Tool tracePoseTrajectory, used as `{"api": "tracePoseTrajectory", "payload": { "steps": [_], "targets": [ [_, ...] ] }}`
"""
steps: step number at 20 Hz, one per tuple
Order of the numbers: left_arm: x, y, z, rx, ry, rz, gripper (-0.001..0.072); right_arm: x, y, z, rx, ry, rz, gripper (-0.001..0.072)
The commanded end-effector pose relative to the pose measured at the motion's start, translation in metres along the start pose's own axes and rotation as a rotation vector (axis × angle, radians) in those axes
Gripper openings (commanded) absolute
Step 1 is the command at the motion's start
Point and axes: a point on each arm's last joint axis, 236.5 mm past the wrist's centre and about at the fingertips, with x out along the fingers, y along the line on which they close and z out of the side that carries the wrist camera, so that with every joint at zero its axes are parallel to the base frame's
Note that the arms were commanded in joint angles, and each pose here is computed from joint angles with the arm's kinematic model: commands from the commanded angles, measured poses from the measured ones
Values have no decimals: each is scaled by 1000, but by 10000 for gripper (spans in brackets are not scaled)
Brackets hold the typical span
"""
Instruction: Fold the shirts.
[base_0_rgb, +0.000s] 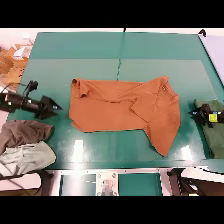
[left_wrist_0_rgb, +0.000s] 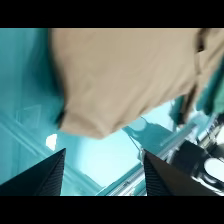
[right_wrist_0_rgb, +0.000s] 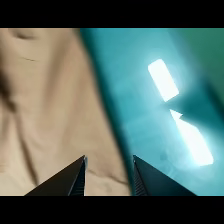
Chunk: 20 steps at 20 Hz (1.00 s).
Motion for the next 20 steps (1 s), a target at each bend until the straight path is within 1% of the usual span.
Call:
{"api": "tracePoseTrajectory", "payload": {
  "steps": [1,5,6,7,11,12,14,15,17,18,19,20],
  "targets": [
    [20,29,-38,-58,-4,72,542,26,-20,-20,41,56,-29,340],
    [60,51,-62,-114,3,112,542,56,-11,-38,11,161,-24,333],
    [72,53,-63,-108,-9,131,542,60,-9,-40,2,174,-22,277],
    [81,53,-60,-98,-31,144,542,62,-8,-42,-3,181,-22,253],
    [101,40,-34,-52,-145,166,532,62,-8,-42,-6,182,-21,253],
    [103,40,-32,-41,-156,176,405,62,-8,-42,-6,182,-21,253],
    [104,39,-31,-37,-158,177,397,62,-7,-42,-6,181,-21,253],
    [104,38,-31,-36,-158,177,353,62,-7,-42,-6,181,-21,253],
    [104,38,-31,-36,-157,177,351,62,-7,-42,-4,180,-19,253],
    [104,38,-31,-36,-158,177,310,62,-6,-41,-2,178,-16,254],
    [104,38,-31,-18,-156,178,64,62,-5,-41,2,176,-9,253],
    [104,38,-31,-11,-154,178,52,62,-2,-40,9,172,1,253]
  ]
}}
